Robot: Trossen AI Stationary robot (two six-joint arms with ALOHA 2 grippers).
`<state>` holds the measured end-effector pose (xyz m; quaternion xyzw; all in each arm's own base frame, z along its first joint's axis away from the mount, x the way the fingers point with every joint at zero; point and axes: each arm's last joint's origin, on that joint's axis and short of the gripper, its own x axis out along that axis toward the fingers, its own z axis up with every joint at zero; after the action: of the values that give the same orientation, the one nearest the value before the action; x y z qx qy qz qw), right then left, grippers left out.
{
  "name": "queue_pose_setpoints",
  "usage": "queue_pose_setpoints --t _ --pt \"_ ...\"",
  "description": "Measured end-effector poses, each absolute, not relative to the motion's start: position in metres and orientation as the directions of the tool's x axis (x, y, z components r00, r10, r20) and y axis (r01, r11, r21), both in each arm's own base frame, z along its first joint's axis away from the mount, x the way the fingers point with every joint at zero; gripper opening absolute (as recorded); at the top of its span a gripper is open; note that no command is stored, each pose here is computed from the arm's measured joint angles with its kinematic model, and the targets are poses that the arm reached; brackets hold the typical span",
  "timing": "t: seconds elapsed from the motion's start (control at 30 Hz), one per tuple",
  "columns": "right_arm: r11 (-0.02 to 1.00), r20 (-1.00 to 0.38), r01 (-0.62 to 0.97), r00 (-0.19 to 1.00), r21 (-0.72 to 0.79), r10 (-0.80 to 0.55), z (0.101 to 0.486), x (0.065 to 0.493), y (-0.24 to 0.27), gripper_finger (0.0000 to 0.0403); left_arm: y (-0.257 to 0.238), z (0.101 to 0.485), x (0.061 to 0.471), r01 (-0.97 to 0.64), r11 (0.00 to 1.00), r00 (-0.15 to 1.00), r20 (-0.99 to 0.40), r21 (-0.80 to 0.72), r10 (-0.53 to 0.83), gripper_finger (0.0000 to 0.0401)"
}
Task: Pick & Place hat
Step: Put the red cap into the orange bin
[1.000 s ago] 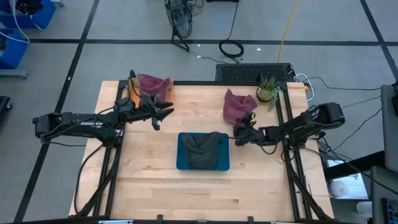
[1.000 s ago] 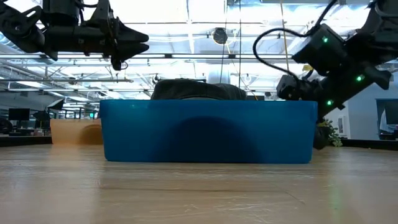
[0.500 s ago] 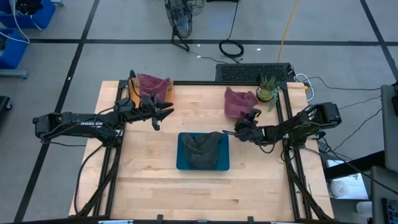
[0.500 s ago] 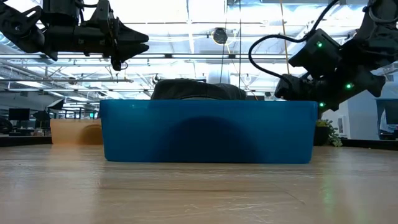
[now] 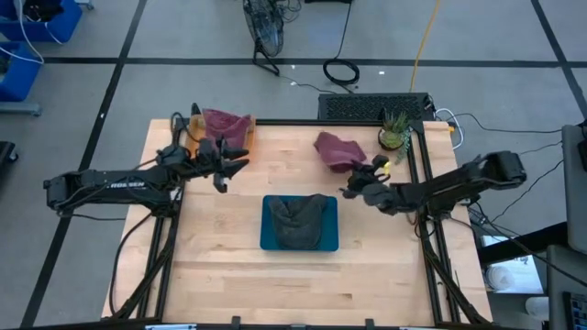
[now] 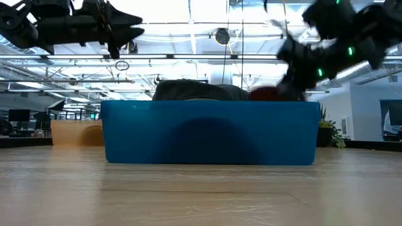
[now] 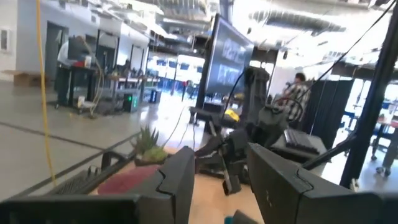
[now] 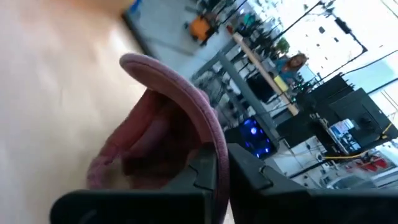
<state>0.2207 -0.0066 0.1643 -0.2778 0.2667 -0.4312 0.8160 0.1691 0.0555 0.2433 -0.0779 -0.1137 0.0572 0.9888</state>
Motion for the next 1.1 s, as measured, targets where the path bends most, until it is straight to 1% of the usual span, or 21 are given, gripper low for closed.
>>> queue_pose_setpoints --t 0.1,0.27,0.4,0.57,0.63,0.73,0.9,1.0,1.1 --pt "0.487 -0.152 0.595 0.523 -0.640 -0.839 0.192 0.226 -0.006 0.0007 0.053 0.249 0.163 -0.089 0.983 0.962 0.243 -0.162 0.127 0.0149" --pt "0.594 -0.100 0.578 0.664 -0.559 -0.741 0.239 0.246 -0.002 0.0008 0.048 0.258 0.155 -0.066 0.987 0.948 0.299 -0.147 0.108 0.0149" --pt "0.621 -0.077 0.537 0.719 -0.571 -0.691 0.264 0.272 0.002 0.0005 0.043 0.265 0.148 -0.044 0.990 0.934 0.347 -0.132 0.088 0.0149" --pt "0.593 -0.070 0.503 0.722 -0.629 -0.688 0.277 0.314 0.001 0.0005 0.037 0.275 0.137 -0.010 0.994 0.909 0.413 -0.107 0.053 0.0149" --pt "0.599 -0.072 0.484 0.736 -0.638 -0.673 0.279 0.331 -0.002 0.0005 0.034 0.277 0.132 0.010 0.996 0.903 0.429 -0.091 0.030 0.0149" --pt "0.606 -0.065 0.472 0.753 -0.640 -0.655 0.284 0.358 -0.008 0.0005 0.031 0.278 0.126 0.036 0.996 0.905 0.426 -0.083 0.003 0.0149" --pt "0.609 -0.032 0.459 0.782 -0.646 -0.623 0.301 0.397 -0.020 0.0005 0.028 0.276 0.116 0.032 0.995 0.921 0.389 -0.090 0.005 0.0149" --pt "0.623 -0.035 0.446 0.795 -0.642 -0.605 0.310 0.414 -0.026 0.0005 0.027 0.276 0.111 0.024 0.996 0.926 0.377 -0.087 0.011 0.0149" --pt "0.658 -0.043 0.428 0.819 -0.620 -0.573 0.315 0.428 -0.031 0.0005 0.026 0.274 0.108 0.016 0.996 0.932 0.362 -0.086 0.017 0.0149"
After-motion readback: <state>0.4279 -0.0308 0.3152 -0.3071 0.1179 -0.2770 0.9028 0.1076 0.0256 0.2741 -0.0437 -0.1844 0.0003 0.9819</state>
